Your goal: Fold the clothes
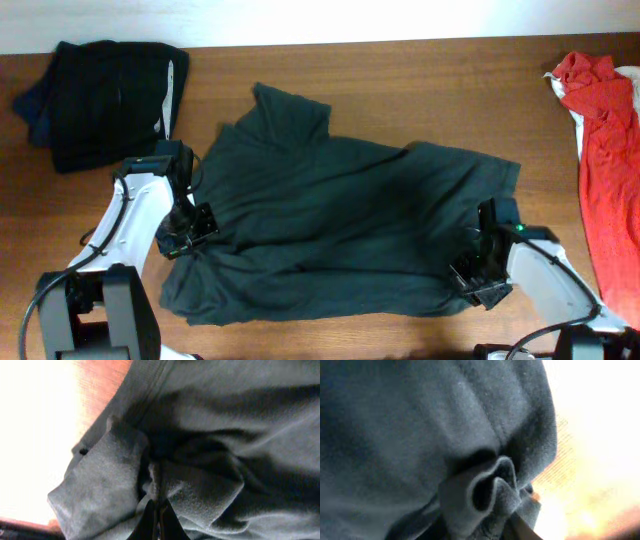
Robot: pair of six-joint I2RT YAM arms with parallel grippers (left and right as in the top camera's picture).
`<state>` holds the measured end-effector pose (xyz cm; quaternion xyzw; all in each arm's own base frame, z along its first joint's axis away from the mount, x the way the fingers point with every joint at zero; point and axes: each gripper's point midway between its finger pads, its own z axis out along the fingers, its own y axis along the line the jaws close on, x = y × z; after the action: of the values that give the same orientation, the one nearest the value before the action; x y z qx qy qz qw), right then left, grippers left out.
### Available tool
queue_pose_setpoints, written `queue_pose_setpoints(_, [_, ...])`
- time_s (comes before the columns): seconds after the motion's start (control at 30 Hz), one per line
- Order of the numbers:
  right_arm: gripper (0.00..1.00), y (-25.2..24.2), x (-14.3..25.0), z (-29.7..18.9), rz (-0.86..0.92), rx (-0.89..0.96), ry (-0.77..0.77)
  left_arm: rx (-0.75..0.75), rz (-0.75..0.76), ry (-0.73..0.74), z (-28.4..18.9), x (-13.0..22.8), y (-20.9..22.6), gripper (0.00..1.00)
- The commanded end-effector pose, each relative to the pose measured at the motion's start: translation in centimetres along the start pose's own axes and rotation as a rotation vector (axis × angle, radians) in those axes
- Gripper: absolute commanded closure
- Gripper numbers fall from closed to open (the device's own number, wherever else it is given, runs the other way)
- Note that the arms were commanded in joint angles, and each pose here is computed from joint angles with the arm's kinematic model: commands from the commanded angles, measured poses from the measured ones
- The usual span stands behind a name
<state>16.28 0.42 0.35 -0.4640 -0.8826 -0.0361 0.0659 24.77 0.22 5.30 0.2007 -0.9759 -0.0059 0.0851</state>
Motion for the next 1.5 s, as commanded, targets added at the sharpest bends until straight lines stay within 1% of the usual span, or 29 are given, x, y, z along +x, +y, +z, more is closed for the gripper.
queue_pose_setpoints(0.0, [0.74,0.9,-2.4,-3.5,-0.038,0.039,-0.102,0.02,-0.011,-0.067,-2.2,0.0,0.2,1.0])
queue_pose_setpoints(0.07, [0.73,1.0,-3.0,-5.6,-0.055,0.065,-0.125,0.043,-0.023,-0.122,-3.6,0.1,0.2,1.0])
queue_pose_setpoints(0.13, [0.72,1.4,-3.1,-6.7,-0.094,0.058,-0.127,0.076,-0.035,-0.176,-4.9,0.1,0.0,1.0])
queue_pose_setpoints(0.23, [0.64,1.5,-3.1,-7.2,-0.143,0.062,-0.126,0.129,-0.03,-0.248,-6.4,-0.2,-0.6,1.0])
queue_pose_setpoints(0.33, [0.64,1.8,-3.3,-7.2,-0.177,0.055,-0.133,0.142,-0.029,-0.278,-6.7,-0.9,-0.8,1.0])
queue_pose_setpoints(0.37, [0.69,1.9,-3.4,-7.2,-0.199,0.051,-0.136,0.147,-0.028,-0.29,-6.7,-1.2,-1.0,1.0])
queue_pose_setpoints(0.4, [0.95,2.0,-3.4,-7.2,-0.204,0.049,-0.14,0.154,-0.028,-0.306,-6.9,-1.6,-1.1,1.0])
queue_pose_setpoints(0.53, [0.96,2.3,-3.5,-7.2,-0.205,0.035,-0.144,0.172,-0.026,-0.348,-7.3,-2.6,-1.5,1.0])
queue_pose_setpoints(0.57, [0.59,2.0,-3.3,-7.1,-0.207,0.045,-0.135,0.171,-0.027,-0.348,-7.2,-2.5,-1.5,1.0])
queue_pose_setpoints(0.6, [0.27,1.5,-2.9,-6.5,-0.207,0.057,-0.113,0.17,-0.026,-0.346,-7.2,-2.5,-1.5,1.0])
queue_pose_setpoints(0.63, [0.26,1.2,-2.2,-5.8,-0.206,0.059,-0.083,0.169,-0.027,-0.344,-7.2,-2.5,-1.5,1.0])
queue_pose_setpoints(0.67, [0.27,1.2,-1.3,-4.6,-0.205,0.036,-0.039,0.169,-0.027,-0.343,-7.2,-2.4,-1.5,1.0])
queue_pose_setpoints(0.73, [0.35,1.7,0.2,-2.0,-0.208,-0.048,0.027,0.168,-0.027,-0.34,-7.2,-2.4,-1.5,0.99])
queue_pose_setpoints(0.77, [0.36,1.8,0.6,-1.1,-0.208,-0.07,0.044,0.167,-0.027,-0.338,-7.1,-2.3,-1.4,1.0])
queue_pose_setpoints(0.83, [0.44,1.6,1.4,0.5,-0.209,-0.101,0.069,0.165,-0.027,-0.334,-7.1,-2.2,-1.4,1.0])
queue_pose_setpoints(0.9, [0.52,1.3,1.4,1.1,-0.21,-0.098,0.059,0.164,-0.027,-0.331,-7.1,-2.2,-1.4,1.0])
queue_pose_setpoints(0.93, [0.61,1.3,1.3,1.1,-0.21,-0.1,0.058,0.164,-0.027,-0.331,-7.1,-2.2,-1.4,1.0])
queue_pose_setpoints(0.97, [0.74,1.4,1.2,1.1,-0.211,-0.104,0.054,0.164,-0.027,-0.331,-7.1,-2.2,-1.4,1.0])
queue_pose_setpoints(1.0, [0.94,1.6,1.0,1.1,-0.212,-0.107,0.045,0.163,-0.027,-0.33,-7.1,-2.2,-1.3,1.0])
queue_pose_setpoints(1.03, [0.96,1.6,1.0,1.0,-0.212,-0.108,0.043,0.163,-0.027,-0.33,-7.1,-2.1,-1.3,1.0])
queue_pose_setpoints(1.1, [0.96,1.7,0.8,0.4,-0.21,-0.098,0.041,0.161,-0.027,-0.323,-7.0,-2.0,-1.3,1.0])
queue_pose_setpoints(1.17, [0.96,1.2,0.1,-1.0,-0.202,-0.035,0.015,0.155,-0.028,-0.308,-6.9,-1.6,-1.1,1.0])
queue_pose_setpoints(1.23, [0.96,0.6,-1.2,-3.8,-0.199,0.049,-0.034,0.156,-0.028,-0.308,-7.0,-1.4,-1.1,1.0])
queue_pose_setpoints(1.3, [0.96,1.1,-2.0,-6.2,-0.201,0.061,-0.071,0.181,-0.02,-0.329,-7.4,-1.7,-1.6,1.0])
queue_pose_setpoints(1.37, [0.96,2.4,-2.8,-7.9,-0.204,0.028,-0.105,0.245,-0.008,-0.386,-8.2,-3.1,-2.9,1.0])
queue_pose_setpoints(1.47, [0.96,2.8,-4.3,-8.4,-0.204,0.032,-0.18,0.303,0.004,-0.487,-9.5,-5.5,-4.2,1.0])
